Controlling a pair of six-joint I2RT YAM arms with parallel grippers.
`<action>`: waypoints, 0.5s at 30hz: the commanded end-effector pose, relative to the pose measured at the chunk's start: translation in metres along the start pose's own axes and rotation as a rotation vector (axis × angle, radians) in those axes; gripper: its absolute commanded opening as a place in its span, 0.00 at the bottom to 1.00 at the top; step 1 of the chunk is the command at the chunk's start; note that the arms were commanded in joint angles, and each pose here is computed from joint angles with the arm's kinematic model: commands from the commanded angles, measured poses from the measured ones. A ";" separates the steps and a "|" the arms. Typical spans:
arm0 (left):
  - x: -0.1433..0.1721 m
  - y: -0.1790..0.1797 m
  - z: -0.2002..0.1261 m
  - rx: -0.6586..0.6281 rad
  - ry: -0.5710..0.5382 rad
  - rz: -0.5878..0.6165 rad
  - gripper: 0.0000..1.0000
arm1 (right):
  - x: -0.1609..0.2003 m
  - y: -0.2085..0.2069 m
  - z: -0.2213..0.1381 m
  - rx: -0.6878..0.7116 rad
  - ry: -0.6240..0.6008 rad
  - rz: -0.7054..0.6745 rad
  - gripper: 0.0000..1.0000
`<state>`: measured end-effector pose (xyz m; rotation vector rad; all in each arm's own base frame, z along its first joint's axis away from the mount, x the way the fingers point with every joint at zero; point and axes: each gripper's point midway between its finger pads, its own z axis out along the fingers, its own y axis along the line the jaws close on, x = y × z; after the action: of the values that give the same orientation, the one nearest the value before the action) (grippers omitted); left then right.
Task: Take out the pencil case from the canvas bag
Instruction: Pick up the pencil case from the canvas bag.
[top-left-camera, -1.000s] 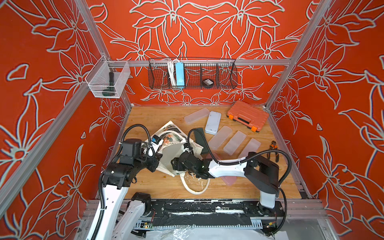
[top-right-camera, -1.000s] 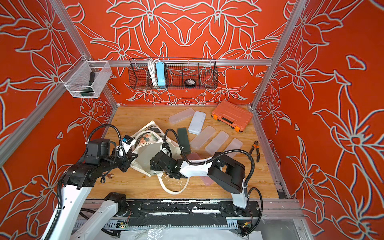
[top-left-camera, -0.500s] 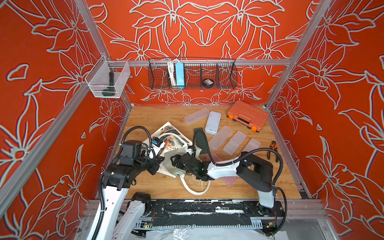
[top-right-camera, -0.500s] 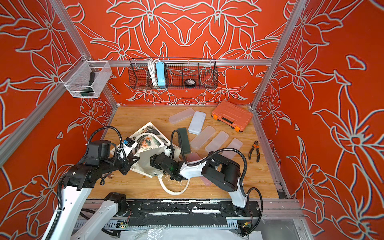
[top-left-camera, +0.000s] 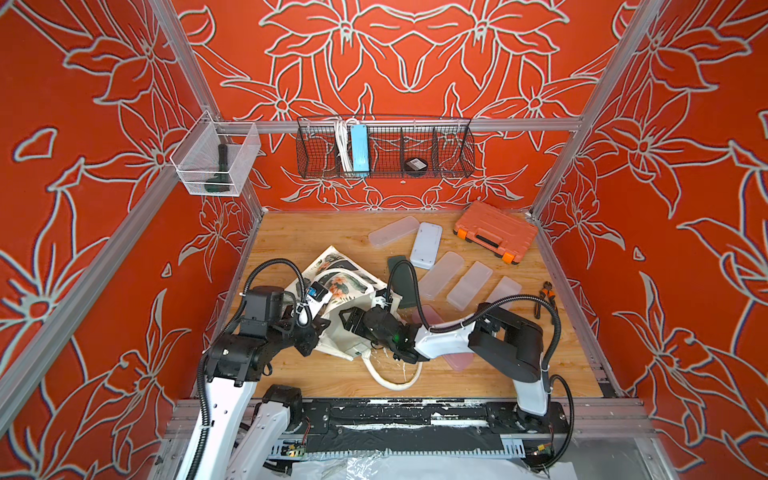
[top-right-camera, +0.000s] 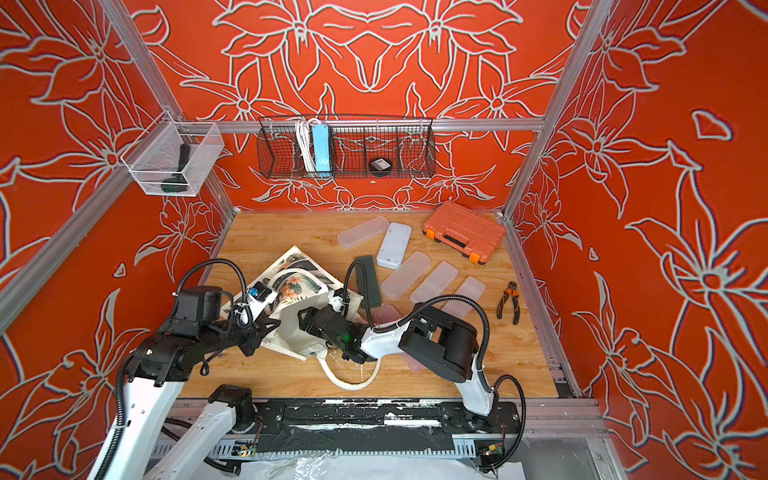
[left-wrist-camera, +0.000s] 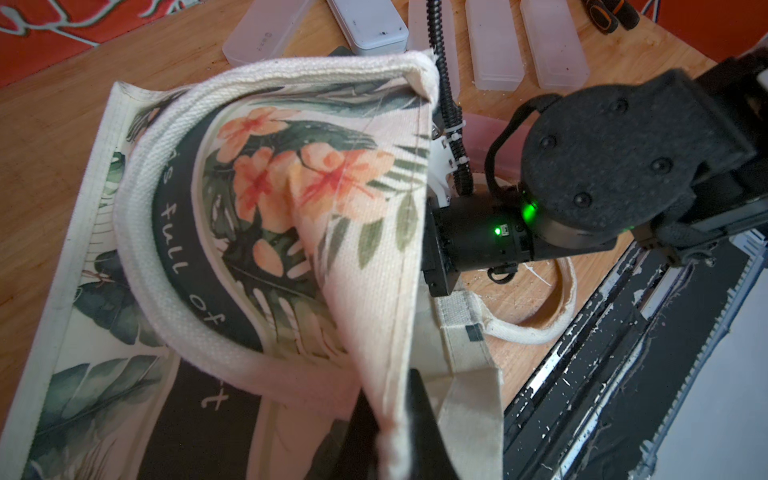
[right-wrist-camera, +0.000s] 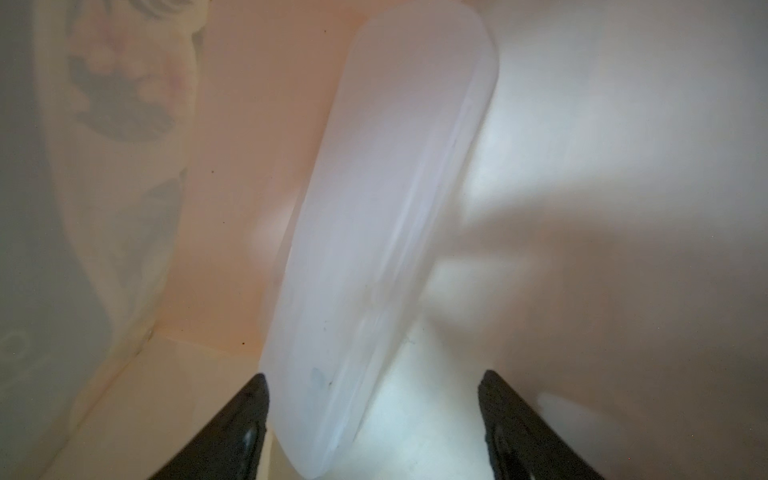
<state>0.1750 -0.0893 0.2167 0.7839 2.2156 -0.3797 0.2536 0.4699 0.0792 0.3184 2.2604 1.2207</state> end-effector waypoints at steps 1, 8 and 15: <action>0.010 -0.006 0.001 0.012 0.003 0.120 0.00 | 0.006 -0.003 0.000 0.015 0.001 -0.011 0.80; 0.046 0.009 0.011 -0.097 0.081 0.304 0.00 | 0.018 -0.022 0.013 0.000 0.018 0.059 0.80; 0.056 -0.006 0.012 -0.031 0.071 0.389 0.00 | 0.014 -0.003 0.013 -0.053 0.007 0.025 0.80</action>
<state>0.1572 -0.0697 0.1675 1.1054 2.1082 -0.0933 0.2461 0.4797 0.0599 0.3487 2.2711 1.2779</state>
